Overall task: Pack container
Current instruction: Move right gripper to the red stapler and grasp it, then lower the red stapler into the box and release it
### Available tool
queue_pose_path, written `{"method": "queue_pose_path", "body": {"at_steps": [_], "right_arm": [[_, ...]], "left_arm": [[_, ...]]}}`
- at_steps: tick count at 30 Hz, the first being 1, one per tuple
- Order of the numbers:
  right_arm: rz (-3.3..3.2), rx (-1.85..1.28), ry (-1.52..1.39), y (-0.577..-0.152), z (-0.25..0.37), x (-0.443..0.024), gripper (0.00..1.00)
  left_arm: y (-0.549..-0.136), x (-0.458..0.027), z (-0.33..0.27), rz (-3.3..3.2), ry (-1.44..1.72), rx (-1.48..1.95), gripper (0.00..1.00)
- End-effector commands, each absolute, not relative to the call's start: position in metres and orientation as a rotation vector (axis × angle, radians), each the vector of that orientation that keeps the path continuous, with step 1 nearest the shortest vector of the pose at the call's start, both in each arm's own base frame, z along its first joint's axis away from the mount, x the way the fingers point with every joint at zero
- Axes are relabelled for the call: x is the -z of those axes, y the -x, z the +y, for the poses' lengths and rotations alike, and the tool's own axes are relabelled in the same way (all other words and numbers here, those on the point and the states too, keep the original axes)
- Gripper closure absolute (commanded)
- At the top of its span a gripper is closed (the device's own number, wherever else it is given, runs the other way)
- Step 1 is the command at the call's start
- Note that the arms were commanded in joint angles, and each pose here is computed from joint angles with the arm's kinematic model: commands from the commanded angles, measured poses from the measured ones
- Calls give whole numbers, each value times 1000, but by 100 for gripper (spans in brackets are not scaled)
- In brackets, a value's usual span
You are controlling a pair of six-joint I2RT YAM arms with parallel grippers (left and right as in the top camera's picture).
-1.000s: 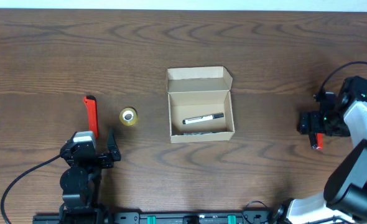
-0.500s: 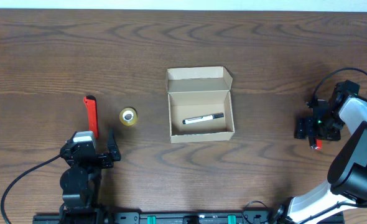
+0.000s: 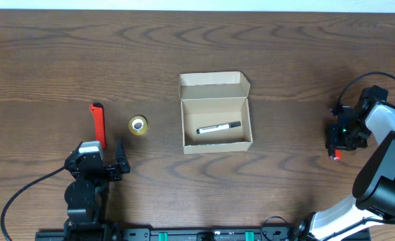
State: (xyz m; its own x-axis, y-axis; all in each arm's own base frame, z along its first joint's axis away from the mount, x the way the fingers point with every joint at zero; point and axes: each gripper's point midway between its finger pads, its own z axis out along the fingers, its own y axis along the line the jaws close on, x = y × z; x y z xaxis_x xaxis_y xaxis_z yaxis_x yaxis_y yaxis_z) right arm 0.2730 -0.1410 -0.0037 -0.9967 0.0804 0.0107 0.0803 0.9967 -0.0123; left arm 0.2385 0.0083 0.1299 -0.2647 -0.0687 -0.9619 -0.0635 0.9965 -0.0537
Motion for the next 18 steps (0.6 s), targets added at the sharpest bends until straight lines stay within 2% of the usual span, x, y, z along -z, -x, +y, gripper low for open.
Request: {"method": "queue_pose_path", "body": {"at_steps": [1, 6, 12, 18], "right_arm": [[-3118, 26, 130, -271, -138, 12, 99], [-3188, 68, 94, -295, -131, -12, 99], [-3365, 51, -46, -346, -116, -90, 99], [-3497, 241, -694, -382, -40, -173, 99]], "left_arm": [[-237, -118, 9, 1873, 108, 0, 5], [-237, -119, 9, 1870, 107, 0, 5], [-237, -119, 9, 1871, 107, 1, 5], [-237, -119, 9, 1871, 114, 6, 5]]}}
